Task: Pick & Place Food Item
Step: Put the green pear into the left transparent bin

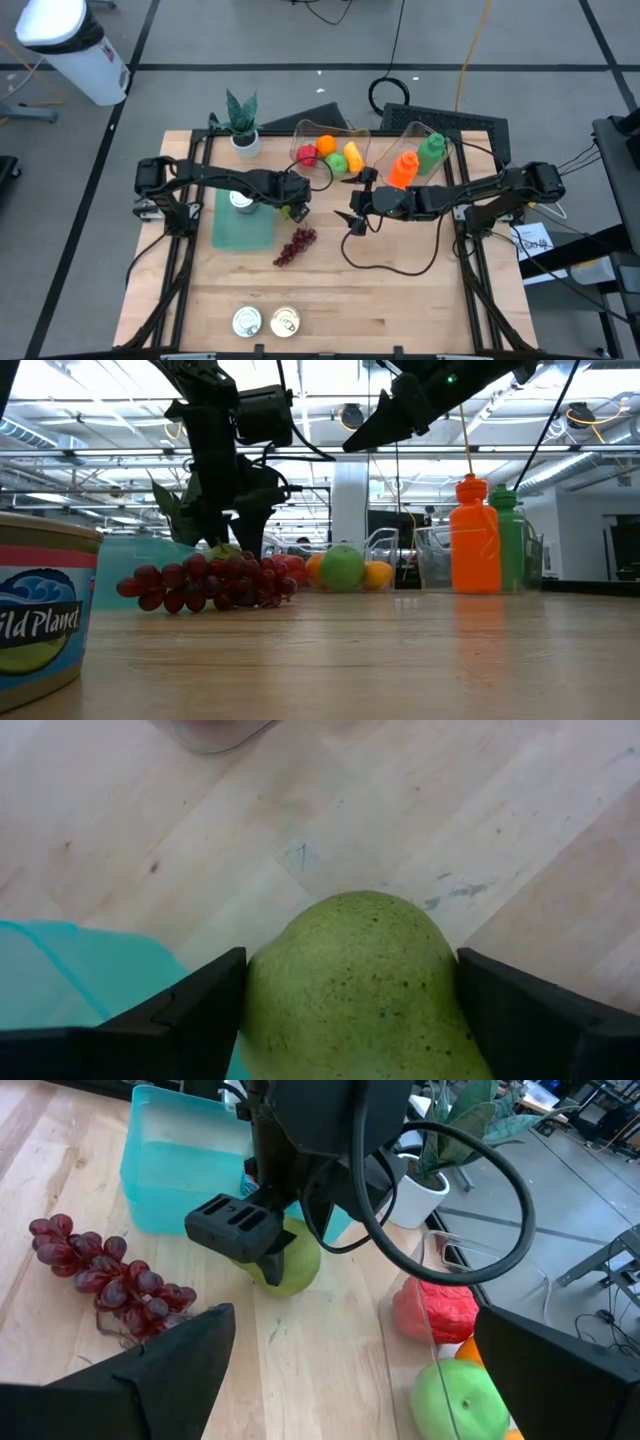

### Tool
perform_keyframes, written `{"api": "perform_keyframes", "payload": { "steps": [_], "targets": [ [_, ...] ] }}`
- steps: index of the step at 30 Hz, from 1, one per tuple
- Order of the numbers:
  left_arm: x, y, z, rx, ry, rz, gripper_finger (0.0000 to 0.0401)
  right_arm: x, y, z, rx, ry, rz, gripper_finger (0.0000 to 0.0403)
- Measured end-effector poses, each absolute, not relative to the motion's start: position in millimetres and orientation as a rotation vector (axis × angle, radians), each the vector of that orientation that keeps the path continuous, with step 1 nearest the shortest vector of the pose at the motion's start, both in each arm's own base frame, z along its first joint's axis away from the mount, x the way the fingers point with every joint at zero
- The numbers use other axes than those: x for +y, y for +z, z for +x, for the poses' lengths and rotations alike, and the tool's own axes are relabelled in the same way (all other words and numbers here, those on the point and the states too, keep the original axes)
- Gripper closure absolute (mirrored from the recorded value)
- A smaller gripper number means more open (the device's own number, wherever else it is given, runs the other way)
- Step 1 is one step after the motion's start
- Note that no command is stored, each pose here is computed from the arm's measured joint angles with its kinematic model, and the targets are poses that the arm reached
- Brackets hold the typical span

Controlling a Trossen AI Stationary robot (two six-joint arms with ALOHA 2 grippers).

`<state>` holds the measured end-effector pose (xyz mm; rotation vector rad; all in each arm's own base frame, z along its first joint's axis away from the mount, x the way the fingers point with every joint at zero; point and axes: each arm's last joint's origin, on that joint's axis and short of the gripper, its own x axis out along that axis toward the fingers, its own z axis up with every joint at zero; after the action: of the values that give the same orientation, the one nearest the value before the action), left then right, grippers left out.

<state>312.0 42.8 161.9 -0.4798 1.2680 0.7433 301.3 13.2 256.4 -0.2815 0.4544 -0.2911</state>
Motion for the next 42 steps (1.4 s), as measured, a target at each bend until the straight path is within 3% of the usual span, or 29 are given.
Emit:
{"api": "perform_keyframes", "payload": {
  "steps": [5,13,20,24,31,38,42],
  "targets": [
    [42.8,161.6,313.4,1.246,0.746,-0.470,0.0121,13.1,256.1,301.1,0.458,-0.291,-0.282,0.0008],
    [42.6,166.2,316.7,1.201,0.690,-0.423,0.0076,13.1,254.9,300.5,0.472,-0.290,-0.286,0.0008],
    [41.9,193.5,311.9,1.079,0.667,-0.406,0.0127,13.3,255.0,299.3,0.482,-0.286,-0.299,0.0008],
    [42.5,214.0,310.1,0.979,0.644,-0.392,0.0125,14.1,259.8,295.2,0.475,-0.282,-0.299,0.0008],
    [41.5,232.5,305.5,0.900,0.624,-0.348,0.0088,16.3,272.5,281.7,0.464,-0.277,-0.278,0.0008],
    [47.6,240.0,313.8,0.800,0.584,-0.304,0.0128,18.0,290.9,257.8,0.451,-0.274,-0.238,0.0008],
    [53.4,244.4,318.2,0.742,0.558,-0.296,0.0129,19.9,298.8,242.9,0.454,-0.268,-0.199,0.0008]
  ]
}}
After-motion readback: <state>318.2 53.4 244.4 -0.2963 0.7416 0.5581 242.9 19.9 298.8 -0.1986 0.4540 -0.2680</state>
